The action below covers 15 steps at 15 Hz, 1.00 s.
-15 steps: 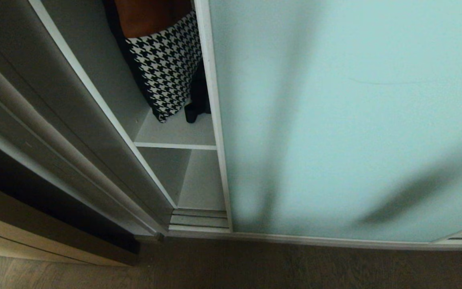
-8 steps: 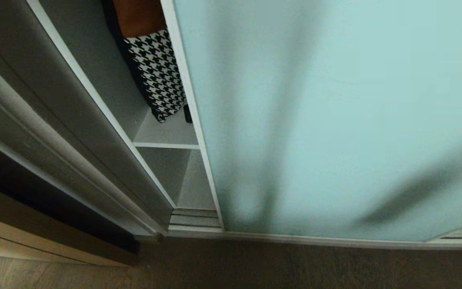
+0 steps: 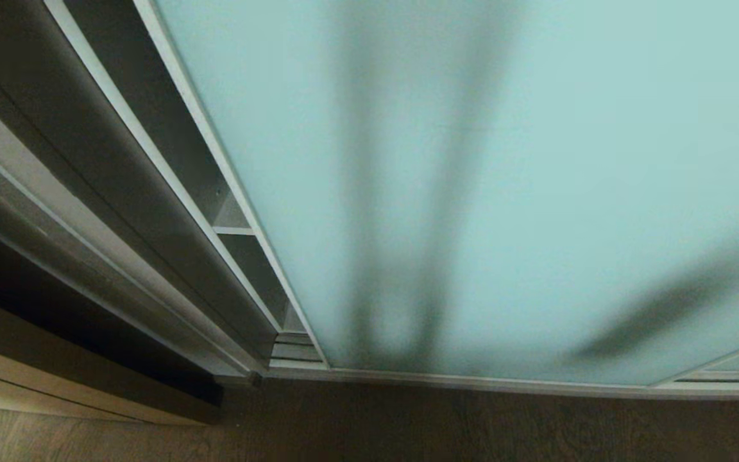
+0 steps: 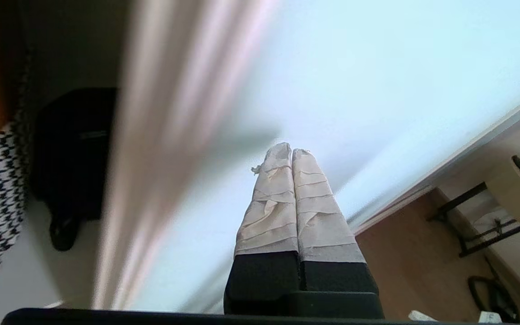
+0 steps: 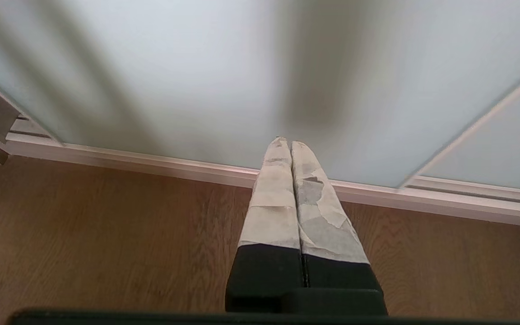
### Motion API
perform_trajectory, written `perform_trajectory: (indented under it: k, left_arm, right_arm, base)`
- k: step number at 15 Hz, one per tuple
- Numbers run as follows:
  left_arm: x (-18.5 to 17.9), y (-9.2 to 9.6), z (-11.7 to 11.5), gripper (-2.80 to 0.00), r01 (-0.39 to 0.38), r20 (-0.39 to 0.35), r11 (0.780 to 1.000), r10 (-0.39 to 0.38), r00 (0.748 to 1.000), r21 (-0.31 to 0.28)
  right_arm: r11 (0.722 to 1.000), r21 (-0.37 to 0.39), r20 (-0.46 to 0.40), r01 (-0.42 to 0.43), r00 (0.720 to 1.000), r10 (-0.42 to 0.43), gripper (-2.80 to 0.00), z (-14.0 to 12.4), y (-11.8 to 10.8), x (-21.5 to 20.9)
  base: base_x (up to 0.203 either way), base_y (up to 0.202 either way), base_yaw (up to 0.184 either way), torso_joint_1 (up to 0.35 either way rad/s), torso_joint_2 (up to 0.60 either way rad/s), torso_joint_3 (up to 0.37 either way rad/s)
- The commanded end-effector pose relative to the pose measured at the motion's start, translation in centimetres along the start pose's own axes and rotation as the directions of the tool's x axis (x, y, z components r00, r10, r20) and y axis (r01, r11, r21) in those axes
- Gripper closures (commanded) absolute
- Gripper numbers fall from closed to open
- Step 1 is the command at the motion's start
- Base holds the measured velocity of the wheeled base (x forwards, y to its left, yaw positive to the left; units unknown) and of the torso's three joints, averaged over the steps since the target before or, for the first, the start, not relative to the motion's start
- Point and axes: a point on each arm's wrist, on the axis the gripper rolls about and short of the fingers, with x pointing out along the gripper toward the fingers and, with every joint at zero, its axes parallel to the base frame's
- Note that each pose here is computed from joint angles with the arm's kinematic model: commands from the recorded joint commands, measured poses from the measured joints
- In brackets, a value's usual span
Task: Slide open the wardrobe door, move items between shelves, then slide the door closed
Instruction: Close the door
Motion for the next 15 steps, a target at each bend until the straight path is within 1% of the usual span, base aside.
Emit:
perform_trajectory:
  k: [1,3,4,6,7,8,11,12,15]
  left_arm:
    - [-1.2,0.1,0.6,0.00,-0.020,0.025,1.000,0.020,0.999,0.002]
    - [-1.4,0.2,0.7,0.00,-0.035,0.031,0.999,0.034,0.999,0.005]
    - [-1.6,0.6,0.9,0.00,-0.071,0.042,0.997,0.070,0.997,0.012]
    - [-2.0,1.5,1.1,0.00,-0.164,0.061,0.986,0.162,0.985,0.028]
    - [-2.0,1.9,1.1,0.00,-0.198,0.065,0.980,0.195,0.979,0.033]
    - [-2.0,2.0,1.1,0.00,-0.208,0.065,0.978,0.205,0.977,0.034]
    - [-2.3,2.9,1.3,0.00,-0.288,0.086,0.957,0.283,0.955,0.048]
    - [-2.5,2.9,1.4,0.00,-0.293,0.092,0.955,0.289,0.953,0.036]
    - [-3.4,2.5,1.8,0.00,-0.290,0.111,0.957,0.285,0.952,0.031]
  right_arm:
    - [1.000,0.000,0.002,0.000,1.000,0.000,0.00,0.0,0.0,0.0]
    - [1.000,0.000,0.002,0.000,1.000,0.000,0.00,0.0,0.0,0.0]
    - [1.000,0.000,0.001,0.000,1.000,0.000,0.00,0.0,0.0,0.0]
    - [1.000,0.000,0.002,0.000,1.000,0.000,0.00,0.0,0.0,0.0]
    - [1.000,0.000,0.002,0.000,1.000,0.000,0.00,0.0,0.0,0.0]
    - [1.000,0.000,0.001,0.000,1.000,0.000,0.00,0.0,0.0,0.0]
    - [1.000,0.000,0.002,0.000,1.000,0.000,0.00,0.0,0.0,0.0]
    - [1.000,0.000,0.002,0.000,1.000,0.000,0.00,0.0,0.0,0.0]
    - [1.000,0.000,0.002,0.000,1.000,0.000,0.00,0.0,0.0,0.0]
  base:
    - [0.000,0.000,0.000,0.000,0.00,0.000]
    - [0.000,0.000,0.000,0.000,0.00,0.000]
    - [0.000,0.000,0.000,0.000,0.00,0.000]
    - [0.000,0.000,0.000,0.000,0.00,0.000]
    - [0.000,0.000,0.000,0.000,0.00,0.000]
    - [0.000,0.000,0.000,0.000,0.00,0.000]
    - [0.000,0.000,0.000,0.000,0.00,0.000]
    - [0.000,0.000,0.000,0.000,0.00,0.000]
    - [0.000,0.000,0.000,0.000,0.00,0.000]
